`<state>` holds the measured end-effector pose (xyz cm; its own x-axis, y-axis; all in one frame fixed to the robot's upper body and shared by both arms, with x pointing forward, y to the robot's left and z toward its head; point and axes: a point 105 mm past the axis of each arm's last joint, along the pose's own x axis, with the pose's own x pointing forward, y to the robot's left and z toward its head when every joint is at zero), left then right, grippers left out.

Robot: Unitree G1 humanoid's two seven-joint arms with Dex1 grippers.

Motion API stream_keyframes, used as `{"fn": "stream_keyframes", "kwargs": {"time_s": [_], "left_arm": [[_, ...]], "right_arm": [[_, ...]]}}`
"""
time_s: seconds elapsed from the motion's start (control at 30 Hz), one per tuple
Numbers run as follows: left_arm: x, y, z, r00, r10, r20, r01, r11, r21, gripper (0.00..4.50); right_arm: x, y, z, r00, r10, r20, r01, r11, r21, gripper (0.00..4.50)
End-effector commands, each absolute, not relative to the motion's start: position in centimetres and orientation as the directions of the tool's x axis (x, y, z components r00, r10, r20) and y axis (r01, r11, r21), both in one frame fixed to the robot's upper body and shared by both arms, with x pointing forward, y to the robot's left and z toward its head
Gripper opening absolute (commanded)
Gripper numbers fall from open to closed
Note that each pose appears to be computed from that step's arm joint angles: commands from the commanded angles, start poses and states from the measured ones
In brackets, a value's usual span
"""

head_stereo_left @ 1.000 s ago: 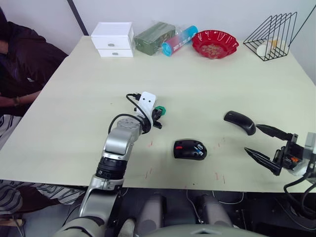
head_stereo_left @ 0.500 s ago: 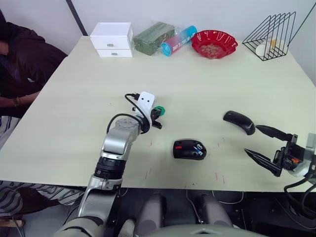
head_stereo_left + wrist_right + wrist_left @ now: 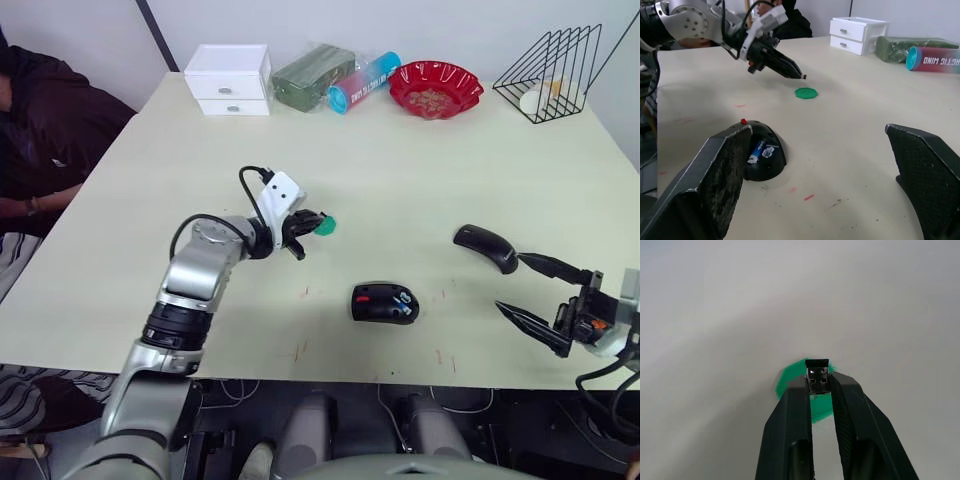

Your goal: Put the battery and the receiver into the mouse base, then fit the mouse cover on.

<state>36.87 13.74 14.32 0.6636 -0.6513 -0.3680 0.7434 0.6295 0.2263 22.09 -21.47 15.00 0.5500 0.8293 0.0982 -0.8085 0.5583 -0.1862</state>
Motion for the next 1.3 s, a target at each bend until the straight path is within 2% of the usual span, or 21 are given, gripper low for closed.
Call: {"fn": "stream_keyframes", "kwargs": {"time_s": [0.03, 0.2, 0.33, 0.57, 0.7, 0.8, 0.93, 1.1, 1.2, 1.23, 1.27, 1.3], "left_arm": [[36.1, 12.7, 16.4, 0.539, -0.773, -0.334, 0.842, 0.478, 0.249, 0.09], [34.9, 11.6, 17.6, 0.381, -0.866, -0.323, 0.917, 0.312, 0.248, 0.09], [33.1, 10.3, 17.9, 0.182, -0.905, -0.385, 0.948, 0.057, 0.313, 0.09], [32.0, 7.5, 19.1, 0.027, -0.932, -0.362, 0.92, -0.118, 0.373, 0.09], [31.3, 6.2, 19.5, -0.03, -0.941, -0.338, 0.898, -0.174, 0.405, 0.09], [31.0, 5.8, 19.5, -0.054, -0.941, -0.333, 0.889, -0.197, 0.412, 0.09], [30.9, 5.3, 19.5, -0.067, -0.938, -0.34, 0.871, -0.222, 0.439, 0.09], [30.8, 5.2, 19.5, -0.073, -0.931, -0.356, 0.858, -0.241, 0.454, 0.09], [30.8, 5.2, 19.5, -0.08, -0.93, -0.359, 0.855, -0.249, 0.455, 0.09], [30.7, 5.1, 19.5, -0.085, -0.929, -0.36, 0.853, -0.254, 0.455, 0.09], [30.6, 5.0, 19.6, -0.088, -0.929, -0.36, 0.852, -0.258, 0.455, 0.09], [30.6, 5.0, 19.6, -0.09, -0.929, -0.36, 0.852, -0.259, 0.456, 0.09]], "right_arm": [[22.3, -21.8, 16.2, 0.556, 0.823, 0.119, -0.797, 0.568, -0.205, 4.5], [23.1, -21.6, 16.7, 0.577, 0.81, 0.105, -0.793, 0.586, -0.167, 4.5], [23.4, -20.6, 17.6, 0.546, 0.833, 0.093, -0.827, 0.553, -0.098, 4.5], [25.4, -18.3, 18.4, 0.586, 0.81, 0.027, -0.807, 0.581, 0.103, 4.5], [25.4, -15.9, 18.5, 0.563, 0.824, -0.056, -0.789, 0.557, 0.261, 4.5], [25.5, -14.8, 19.0, 0.54, 0.839, -0.06, -0.78, 0.526, 0.339, 4.5], [25.0, -13.2, 17.9, 0.451, 0.877, -0.163, -0.651, 0.449, 0.612, 4.5], [25.7, -11.6, 18.3, 0.447, 0.885, -0.129, -0.541, 0.383, 0.749, 4.5], [26.6, -10.8, 18.0, 0.467, 0.876, -0.125, -0.507, 0.381, 0.773, 3.78], [26.9, -10.6, 17.9, 0.476, 0.871, -0.121, -0.496, 0.38, 0.781, 3.17], [27.1, -10.4, 17.8, 0.482, 0.868, -0.121, -0.485, 0.379, 0.788, 2.93], [27.2, -10.2, 17.8, 0.487, 0.865, -0.12, -0.478, 0.379, 0.792, 2.93]]}}
